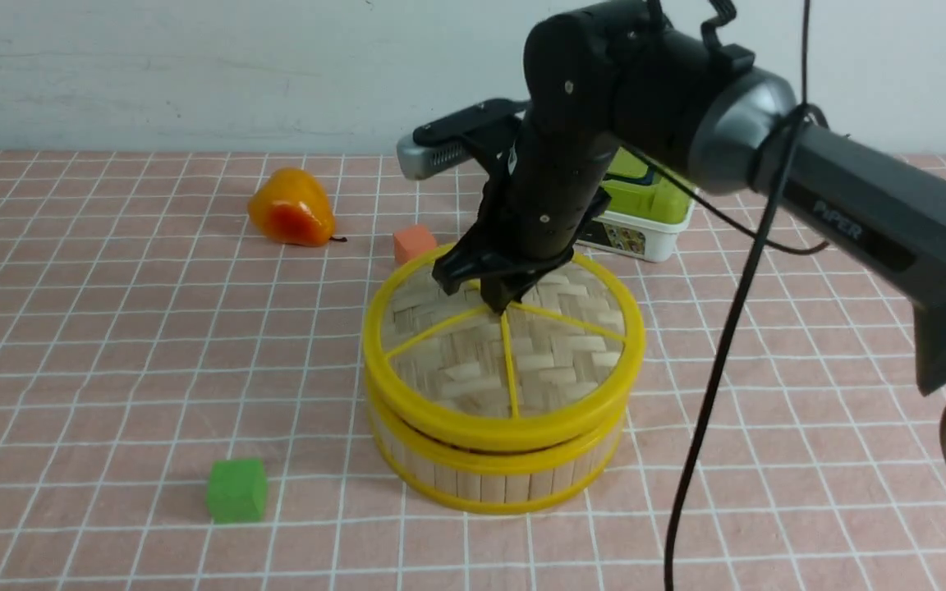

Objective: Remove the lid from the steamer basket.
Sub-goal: Use the right arm to lift the lid of the steamer, then use the right arm to place the steamer lid on the table

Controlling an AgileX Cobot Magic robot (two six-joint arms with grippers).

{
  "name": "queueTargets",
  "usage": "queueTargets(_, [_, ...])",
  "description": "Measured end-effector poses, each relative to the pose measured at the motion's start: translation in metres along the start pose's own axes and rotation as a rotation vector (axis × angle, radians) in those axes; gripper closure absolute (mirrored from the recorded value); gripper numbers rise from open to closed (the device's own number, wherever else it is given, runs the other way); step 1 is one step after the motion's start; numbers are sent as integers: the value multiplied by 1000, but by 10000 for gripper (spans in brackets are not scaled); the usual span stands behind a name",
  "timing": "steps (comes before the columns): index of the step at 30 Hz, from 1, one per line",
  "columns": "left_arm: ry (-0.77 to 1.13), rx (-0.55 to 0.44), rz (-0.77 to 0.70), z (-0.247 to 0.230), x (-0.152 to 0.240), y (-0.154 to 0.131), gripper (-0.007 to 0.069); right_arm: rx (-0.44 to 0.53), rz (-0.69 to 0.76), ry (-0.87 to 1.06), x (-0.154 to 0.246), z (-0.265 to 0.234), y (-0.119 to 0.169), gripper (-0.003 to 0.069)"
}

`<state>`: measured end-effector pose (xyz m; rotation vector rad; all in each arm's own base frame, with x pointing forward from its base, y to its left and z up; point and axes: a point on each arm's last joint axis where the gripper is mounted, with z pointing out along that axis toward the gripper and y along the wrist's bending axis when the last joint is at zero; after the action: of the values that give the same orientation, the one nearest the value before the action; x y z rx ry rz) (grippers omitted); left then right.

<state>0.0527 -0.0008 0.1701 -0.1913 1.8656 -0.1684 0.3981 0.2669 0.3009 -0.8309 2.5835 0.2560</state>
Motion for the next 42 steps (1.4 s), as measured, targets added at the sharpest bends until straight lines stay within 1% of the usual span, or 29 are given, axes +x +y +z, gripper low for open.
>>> queueTargets(4, [0, 0, 0, 0, 0, 0, 386, 57, -45, -162, -10, -73, 0, 579])
queueTargets(6, [0, 0, 0, 0, 0, 0, 386, 90, -60, -219, -9, -103, 0, 579])
queueTargets(7, [0, 0, 0, 0, 0, 0, 386, 94, -61, -230, -8, -109, 0, 579])
queueTargets(10, [0, 0, 0, 0, 0, 0, 386, 159, -76, -310, 1, -158, -2, 579])
queueTargets(14, [0, 0, 0, 0, 0, 0, 386, 218, -60, -368, 14, -197, -12, 579])
queueTargets(17, [0, 0, 0, 0, 0, 0, 386, 259, -8, -343, 33, -210, -34, 579])
queueTargets(19, [0, 0, 0, 0, 0, 0, 386, 283, 33, -300, 48, -208, -53, 579])
queueTargets(20, [0, 0, 0, 0, 0, 0, 386, 292, 44, -293, 48, -208, -55, 579])
queueTargets(21, [0, 0, 0, 0, 0, 0, 386, 305, 94, -226, 63, -199, -73, 579])
queueTargets(23, [0, 0, 0, 0, 0, 0, 386, 307, 162, -142, 83, -184, -95, 579])
queueTargets(24, [0, 0, 0, 0, 0, 0, 386, 307, 176, -133, 85, -183, -99, 579])
queueTargets(26, [0, 0, 0, 0, 0, 0, 386, 277, 258, -32, 108, -158, -120, 579])
queueTargets(29, [0, 0, 0, 0, 0, 0, 386, 234, 338, 4, 126, -129, -137, 579])
queueTargets(35, [0, 0, 0, 0, 0, 0, 386, 199, 380, -13, 137, -90, -145, 579])
queueTargets(37, [0, 0, 0, 0, 0, 0, 386, 199, 388, -18, 137, -71, -151, 579])
queueTargets(42, [0, 0, 0, 0, 0, 0, 386, 208, 390, -10, 135, -44, -161, 579])
